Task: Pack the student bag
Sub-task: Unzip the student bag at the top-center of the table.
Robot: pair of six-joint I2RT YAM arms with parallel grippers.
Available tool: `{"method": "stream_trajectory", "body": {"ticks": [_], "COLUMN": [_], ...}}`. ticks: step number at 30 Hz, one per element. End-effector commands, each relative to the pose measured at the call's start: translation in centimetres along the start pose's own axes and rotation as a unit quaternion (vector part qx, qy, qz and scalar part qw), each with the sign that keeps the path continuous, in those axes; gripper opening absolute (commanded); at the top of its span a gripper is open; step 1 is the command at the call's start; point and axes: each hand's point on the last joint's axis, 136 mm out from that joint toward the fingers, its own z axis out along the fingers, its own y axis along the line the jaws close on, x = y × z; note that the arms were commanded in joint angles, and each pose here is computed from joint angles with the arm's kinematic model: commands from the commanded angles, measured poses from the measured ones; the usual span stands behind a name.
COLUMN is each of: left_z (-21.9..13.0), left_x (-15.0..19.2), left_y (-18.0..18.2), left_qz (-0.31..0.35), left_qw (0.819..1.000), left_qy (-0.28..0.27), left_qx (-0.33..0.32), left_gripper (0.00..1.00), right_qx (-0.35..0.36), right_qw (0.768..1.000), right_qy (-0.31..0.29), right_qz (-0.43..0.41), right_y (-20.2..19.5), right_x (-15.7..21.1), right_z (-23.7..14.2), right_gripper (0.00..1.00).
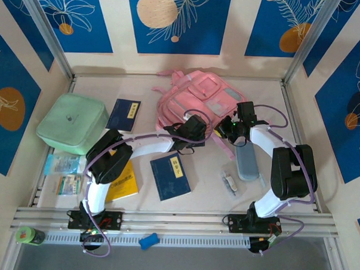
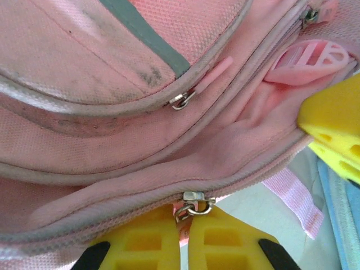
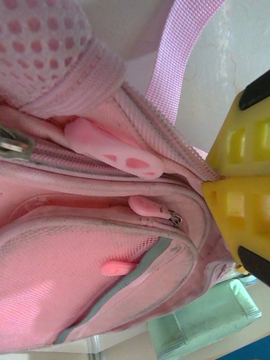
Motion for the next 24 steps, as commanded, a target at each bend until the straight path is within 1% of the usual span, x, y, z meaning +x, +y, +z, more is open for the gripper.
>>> {"method": "stream_trajectory", "body": {"ticks": [1,2,8,11,13,15,16,17,18,19,20,22,24], "left_z": [-1.5,-1.8,-3.2,-3.1,-3.1,-3.2,-3.1,-3.0,-3.0,-2.9,-2.9,-3.1,-3.2], "left_x": [0.5,0.8,1.5,1.3,1.1,0.8,0.9,0.7,0.6,0.5,0.3,0.0,-0.2], "left_y": [3.1,3.9,6.6,5.5,5.5,6.5,6.4,5.7,5.0,4.2,3.8,3.4,3.2], "left_qz": [0.016,0.017,0.031,0.046,0.058,0.059,0.057,0.057,0.058,0.057,0.056,0.055,0.056], "left_qw": [0.998,0.997,0.994,0.995,0.994,0.991,0.991,0.993,0.995,0.996,0.997,0.997,0.997], "left_qy": [0.01,0.014,0.029,0.037,0.044,0.044,0.045,0.043,0.041,0.04,0.037,0.034,0.032], "left_qx": [-0.055,-0.068,-0.102,-0.075,-0.084,-0.114,-0.109,-0.09,-0.072,-0.054,-0.044,-0.038,-0.035], "left_gripper": [0.01,0.0,0.0,0.0,0.0,0.0,0.0,0.0,0.0,0.0,0.0,0.0,0.0], "right_qx": [-0.038,-0.038,-0.039,-0.046,-0.047,-0.045,-0.045,-0.043,-0.046,-0.05,-0.056,-0.077,-0.092], "right_qw": [0.999,0.999,0.999,0.998,0.998,0.998,0.999,0.999,0.998,0.998,0.998,0.996,0.993], "right_qy": [-0.008,-0.01,-0.005,-0.001,0.003,0.003,0.005,0.009,0.018,0.026,0.034,0.049,0.068], "right_qz": [-0.032,-0.032,-0.027,-0.03,-0.03,-0.031,-0.03,-0.027,-0.024,-0.018,-0.007,0.01,0.026], "right_y": [2.6,2.6,2.8,3.1,3.2,3.1,3.0,2.9,2.9,2.8,2.6,2.6,2.7], "right_x": [-1.4,-1.8,-3.4,-3.0,-2.8,-2.8,-2.7,-2.4,-1.8,-1.2,-0.5,0.7,2.3], "right_z": [-1.8,-2.0,-2.0,-1.8,-1.8,-1.9,-2.0,-2.0,-2.0,-2.0,-2.0,-1.9,-1.7], "right_gripper": [0.0,0.0,0.0,0.0,0.0,0.0,0.03,0.11,0.18,0.3,0.38,0.48,0.56]}}
